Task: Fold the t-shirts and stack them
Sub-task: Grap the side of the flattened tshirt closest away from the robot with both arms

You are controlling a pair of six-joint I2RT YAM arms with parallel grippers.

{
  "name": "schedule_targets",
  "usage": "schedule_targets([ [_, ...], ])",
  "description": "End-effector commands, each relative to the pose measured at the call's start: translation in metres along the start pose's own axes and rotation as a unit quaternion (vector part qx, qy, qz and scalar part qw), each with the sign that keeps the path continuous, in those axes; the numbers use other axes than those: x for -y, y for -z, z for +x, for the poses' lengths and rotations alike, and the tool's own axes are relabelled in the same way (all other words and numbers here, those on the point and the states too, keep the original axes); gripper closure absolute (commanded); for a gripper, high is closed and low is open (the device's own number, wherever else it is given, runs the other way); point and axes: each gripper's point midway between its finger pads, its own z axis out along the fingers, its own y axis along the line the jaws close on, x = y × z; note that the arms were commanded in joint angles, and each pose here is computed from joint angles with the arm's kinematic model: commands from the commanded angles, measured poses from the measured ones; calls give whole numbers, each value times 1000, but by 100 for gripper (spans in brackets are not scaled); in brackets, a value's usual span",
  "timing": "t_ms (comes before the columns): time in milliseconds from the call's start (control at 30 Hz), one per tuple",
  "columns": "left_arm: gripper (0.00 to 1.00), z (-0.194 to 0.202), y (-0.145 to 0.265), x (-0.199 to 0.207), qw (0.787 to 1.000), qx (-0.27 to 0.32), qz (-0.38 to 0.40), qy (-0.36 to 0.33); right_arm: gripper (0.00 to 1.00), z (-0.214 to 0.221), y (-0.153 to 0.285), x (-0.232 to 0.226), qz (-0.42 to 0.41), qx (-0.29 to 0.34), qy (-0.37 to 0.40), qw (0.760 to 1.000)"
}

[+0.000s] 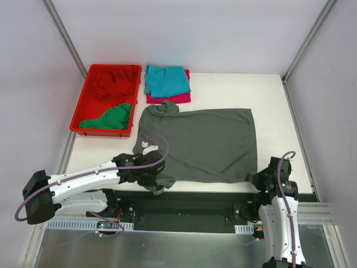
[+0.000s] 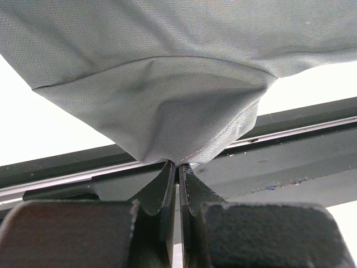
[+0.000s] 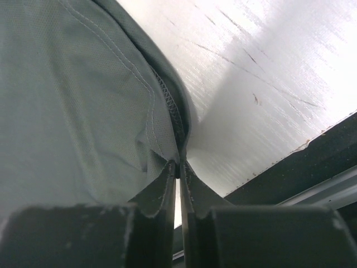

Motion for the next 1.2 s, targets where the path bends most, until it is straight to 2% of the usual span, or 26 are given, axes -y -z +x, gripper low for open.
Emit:
schedule_targets([
  [0, 100, -7, 5, -2, 1000, 8, -9, 3, 98, -5, 5, -7, -14, 8, 3, 1000],
  [167, 100, -7, 7, -4, 1000, 10, -1, 13, 99, -15, 18, -8, -12, 30, 17, 999],
  [300, 100, -2, 5, -9, 1000, 6, -1, 20, 99, -42, 39, -2, 5, 112, 7, 994],
  [367, 100, -2, 7, -9, 1000, 6, 1, 21, 99, -44, 45, -5, -8, 124, 6, 992],
  [533, 100, -1, 11, -9, 1000, 2, 4, 19, 99, -30, 47, 4, -4, 101, 6, 995],
  [700, 100, 9, 14, -16, 1000, -19, -3, 17, 99, -29, 50, 4, -13, 107, 2, 994],
  [833, 100, 6, 15, -17, 1000, -8, -4, 22, 99, -26, 44, 3, -10, 94, 10, 995],
  [1000, 100, -15, 16, -15, 999, 27, -28, 14, 99, -26, 36, -6, -25, 80, 31, 996],
  [1167, 100, -53, 20, -12, 996, 65, -52, 6, 99, -32, 30, -20, -43, 74, 48, 995],
])
